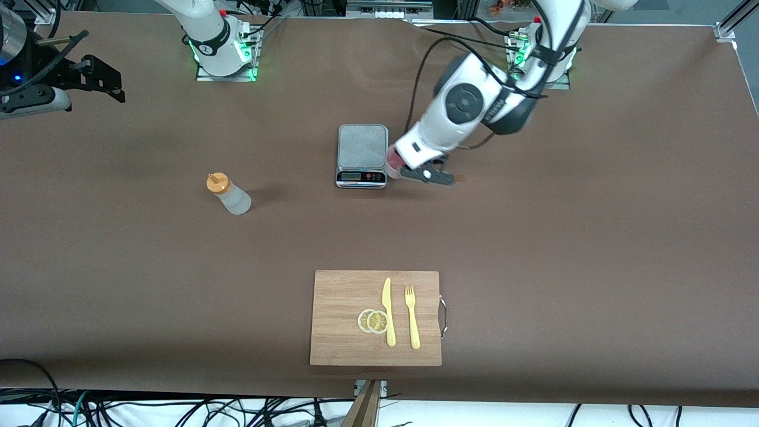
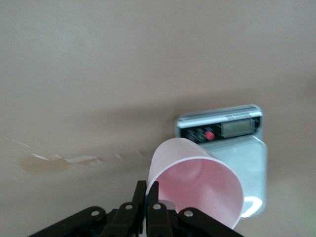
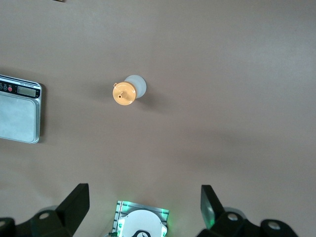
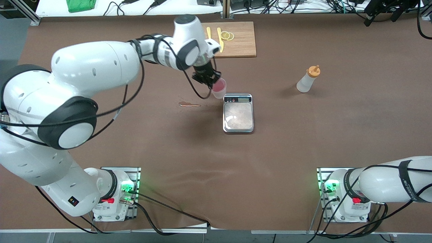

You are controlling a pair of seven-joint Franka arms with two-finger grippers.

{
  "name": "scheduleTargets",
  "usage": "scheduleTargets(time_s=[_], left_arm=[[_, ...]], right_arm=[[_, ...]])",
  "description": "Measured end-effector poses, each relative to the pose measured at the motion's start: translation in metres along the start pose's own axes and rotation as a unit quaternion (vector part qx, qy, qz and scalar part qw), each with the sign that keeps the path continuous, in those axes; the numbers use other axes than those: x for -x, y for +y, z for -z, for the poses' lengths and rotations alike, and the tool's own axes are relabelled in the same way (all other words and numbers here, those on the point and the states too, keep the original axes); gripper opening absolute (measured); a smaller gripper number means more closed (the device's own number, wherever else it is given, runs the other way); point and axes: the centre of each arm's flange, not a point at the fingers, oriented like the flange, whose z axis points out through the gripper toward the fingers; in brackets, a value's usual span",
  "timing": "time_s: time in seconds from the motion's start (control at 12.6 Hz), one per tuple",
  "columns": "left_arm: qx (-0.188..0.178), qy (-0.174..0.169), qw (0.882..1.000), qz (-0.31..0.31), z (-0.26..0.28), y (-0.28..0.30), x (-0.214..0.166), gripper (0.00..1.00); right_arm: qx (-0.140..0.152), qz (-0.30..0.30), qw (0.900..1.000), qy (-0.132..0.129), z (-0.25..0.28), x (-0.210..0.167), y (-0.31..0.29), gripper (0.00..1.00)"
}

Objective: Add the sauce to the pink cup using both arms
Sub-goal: 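Carry the pink cup with the left gripper onto the scale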

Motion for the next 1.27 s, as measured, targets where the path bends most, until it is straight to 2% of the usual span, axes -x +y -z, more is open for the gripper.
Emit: scheduleTargets(time_s=[0.24,0.55,1.27], left_arm=[[-0.010,-0.011,1.000,0.000,-0.019,0.043,0.037,0.04],[-0.022,-0.022,0.999,-0.006,-0.041,0.072,0.067,0.04],[-0.016,0.000,1.000,0.002,-0.065,0.070,0.054,0.04]], right_arm=[[0.000,0.000,1.000,0.000,0.000,0.000,0.000,1.00],[0.000,0.000,1.000,0.001,0.001,0.000,0.000,1.00],[0.000,0.000,1.000,0.000,0.001,0.000,0.000,1.00]])
